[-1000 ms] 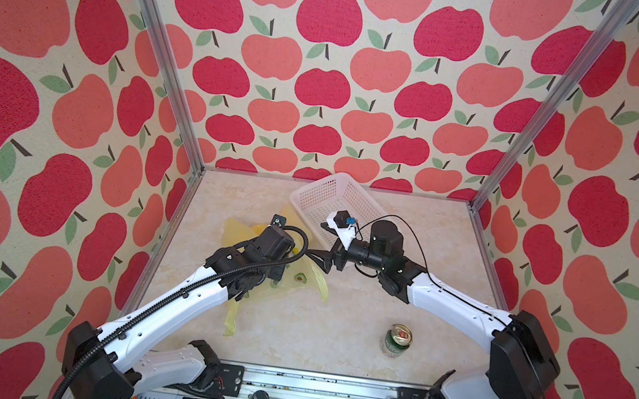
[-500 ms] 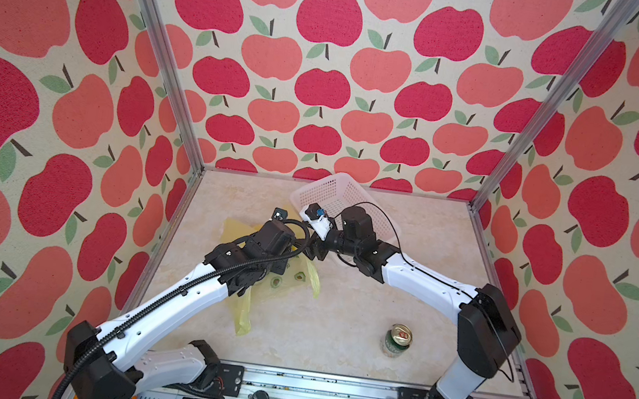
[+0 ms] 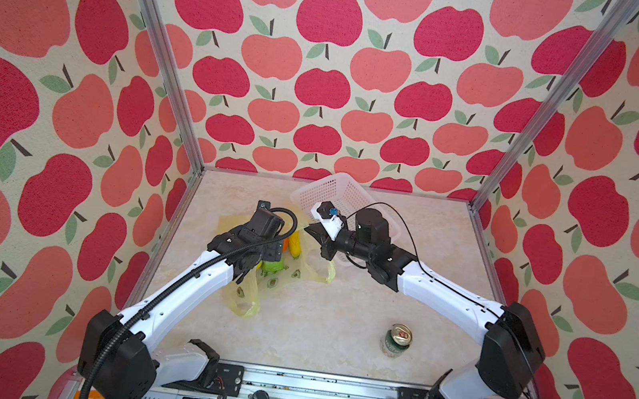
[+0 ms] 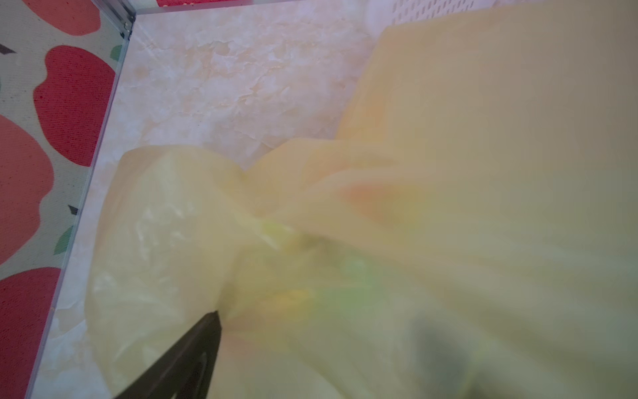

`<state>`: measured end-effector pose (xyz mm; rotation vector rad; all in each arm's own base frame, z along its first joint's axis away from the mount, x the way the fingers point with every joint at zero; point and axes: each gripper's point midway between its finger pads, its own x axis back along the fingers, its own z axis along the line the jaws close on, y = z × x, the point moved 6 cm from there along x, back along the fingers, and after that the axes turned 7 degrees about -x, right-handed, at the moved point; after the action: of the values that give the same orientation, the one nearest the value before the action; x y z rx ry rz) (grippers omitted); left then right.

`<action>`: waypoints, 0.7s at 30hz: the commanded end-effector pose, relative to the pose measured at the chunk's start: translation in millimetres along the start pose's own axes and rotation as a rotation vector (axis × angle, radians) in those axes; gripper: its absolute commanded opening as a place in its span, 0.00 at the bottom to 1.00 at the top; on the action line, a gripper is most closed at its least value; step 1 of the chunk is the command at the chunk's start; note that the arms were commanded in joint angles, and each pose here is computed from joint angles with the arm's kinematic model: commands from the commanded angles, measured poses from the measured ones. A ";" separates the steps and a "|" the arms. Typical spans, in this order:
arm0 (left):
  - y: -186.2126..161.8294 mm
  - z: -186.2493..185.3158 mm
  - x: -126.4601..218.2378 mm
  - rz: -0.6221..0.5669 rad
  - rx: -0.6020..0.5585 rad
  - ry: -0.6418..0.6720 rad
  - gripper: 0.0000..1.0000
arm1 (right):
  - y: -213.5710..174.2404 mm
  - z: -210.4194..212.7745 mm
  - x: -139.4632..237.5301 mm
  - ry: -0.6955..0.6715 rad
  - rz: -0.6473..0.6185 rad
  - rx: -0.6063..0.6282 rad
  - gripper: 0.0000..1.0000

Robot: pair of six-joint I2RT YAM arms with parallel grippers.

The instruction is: Untie the knot of the plastic bag and take out the fruit

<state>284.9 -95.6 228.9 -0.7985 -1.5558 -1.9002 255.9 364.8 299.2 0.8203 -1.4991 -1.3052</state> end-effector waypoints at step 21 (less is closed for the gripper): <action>129.9 50.6 40.4 -0.240 0.121 0.028 0.00 | 5.6 -71.6 78.9 -0.370 -0.157 -0.153 0.96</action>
<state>362.8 -75.6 330.2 -0.6245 -1.7847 -1.9270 285.7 293.5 311.2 0.6919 -1.5834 -1.5858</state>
